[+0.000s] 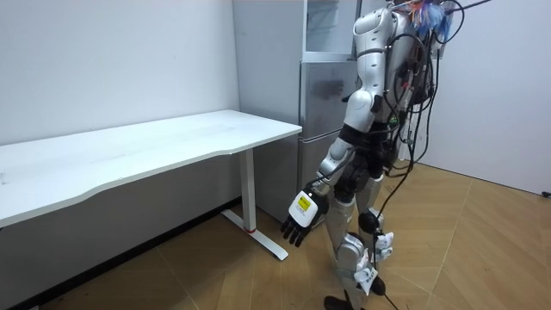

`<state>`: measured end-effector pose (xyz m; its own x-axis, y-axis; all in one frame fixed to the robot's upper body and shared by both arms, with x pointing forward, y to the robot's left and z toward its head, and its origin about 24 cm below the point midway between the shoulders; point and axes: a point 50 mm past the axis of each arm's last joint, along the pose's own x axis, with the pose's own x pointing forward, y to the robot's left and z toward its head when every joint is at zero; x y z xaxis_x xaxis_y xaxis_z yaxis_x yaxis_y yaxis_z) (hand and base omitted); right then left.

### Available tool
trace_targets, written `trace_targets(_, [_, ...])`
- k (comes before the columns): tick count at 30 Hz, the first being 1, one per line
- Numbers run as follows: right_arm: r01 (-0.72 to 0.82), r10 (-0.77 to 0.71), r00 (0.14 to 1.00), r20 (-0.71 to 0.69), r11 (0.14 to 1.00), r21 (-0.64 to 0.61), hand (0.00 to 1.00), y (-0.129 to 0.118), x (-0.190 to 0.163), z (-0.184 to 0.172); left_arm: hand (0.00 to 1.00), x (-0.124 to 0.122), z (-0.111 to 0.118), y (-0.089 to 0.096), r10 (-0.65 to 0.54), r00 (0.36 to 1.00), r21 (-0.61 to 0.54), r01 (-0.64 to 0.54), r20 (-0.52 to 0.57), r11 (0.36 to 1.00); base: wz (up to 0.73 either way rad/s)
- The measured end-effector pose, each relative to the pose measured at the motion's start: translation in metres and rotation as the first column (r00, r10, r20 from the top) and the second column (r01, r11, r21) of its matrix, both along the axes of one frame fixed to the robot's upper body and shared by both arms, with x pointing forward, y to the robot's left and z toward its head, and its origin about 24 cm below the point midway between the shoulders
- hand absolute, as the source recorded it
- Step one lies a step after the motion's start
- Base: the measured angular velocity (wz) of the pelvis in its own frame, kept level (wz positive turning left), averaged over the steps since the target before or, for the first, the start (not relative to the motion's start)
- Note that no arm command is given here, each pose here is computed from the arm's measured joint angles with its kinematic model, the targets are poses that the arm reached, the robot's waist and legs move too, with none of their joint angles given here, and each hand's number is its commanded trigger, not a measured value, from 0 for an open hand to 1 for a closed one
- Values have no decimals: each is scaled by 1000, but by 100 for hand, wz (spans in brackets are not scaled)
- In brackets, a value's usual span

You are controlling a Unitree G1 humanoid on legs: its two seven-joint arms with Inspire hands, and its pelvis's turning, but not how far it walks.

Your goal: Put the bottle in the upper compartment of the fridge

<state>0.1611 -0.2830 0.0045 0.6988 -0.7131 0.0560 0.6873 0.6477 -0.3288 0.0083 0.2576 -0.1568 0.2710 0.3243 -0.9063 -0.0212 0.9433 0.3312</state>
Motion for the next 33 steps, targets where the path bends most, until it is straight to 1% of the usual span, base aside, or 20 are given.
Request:
trace_targets(5, [7,1,989,-147,998,55,0,6,-14,-34,0,2,1,0,12,1000,8,-12,16,1000,0])
trace_targets(7, [13,4,974,-225,997,75,0,9,-26,-50,0,2,1,1,13,999,27,-14,32,1000,2])
trace_targets(9, [10,14,962,-271,996,86,0,12,-31,-59,0,2,1,1,20,999,33,-21,32,999,0])
trace_targets(11, [20,13,939,-343,995,93,0,12,-41,-73,0,1,1,0,27,999,36,-28,32,999,2])
trace_targets(13, [54,-2,881,-472,994,97,0,11,-61,-96,0,0,0,-1,29,999,31,-30,28,999,7])
trace_targets(16, [81,-3,826,-564,990,113,0,12,-80,-112,0,-2,-1,-5,33,999,21,-33,22,999,5])
trace_targets(21, [84,20,778,-628,987,135,0,14,-93,-123,0,1,-1,-7,31,999,15,-31,31,999,0])
trace_targets(24, [62,64,755,-653,984,168,0,17,-97,-127,0,5,-1,-9,19,999,4,-19,44,1000,0])
trace_targets(29, [6,204,683,-701,959,285,0,29,-105,-140,0,4,-3,-14,11,999,-14,-11,39,1000,0])
trace_targets(33, [17,300,609,-734,921,390,0,35,-113,-152,0,1,-4,-16,-10,1000,-24,10,25,1000,5])
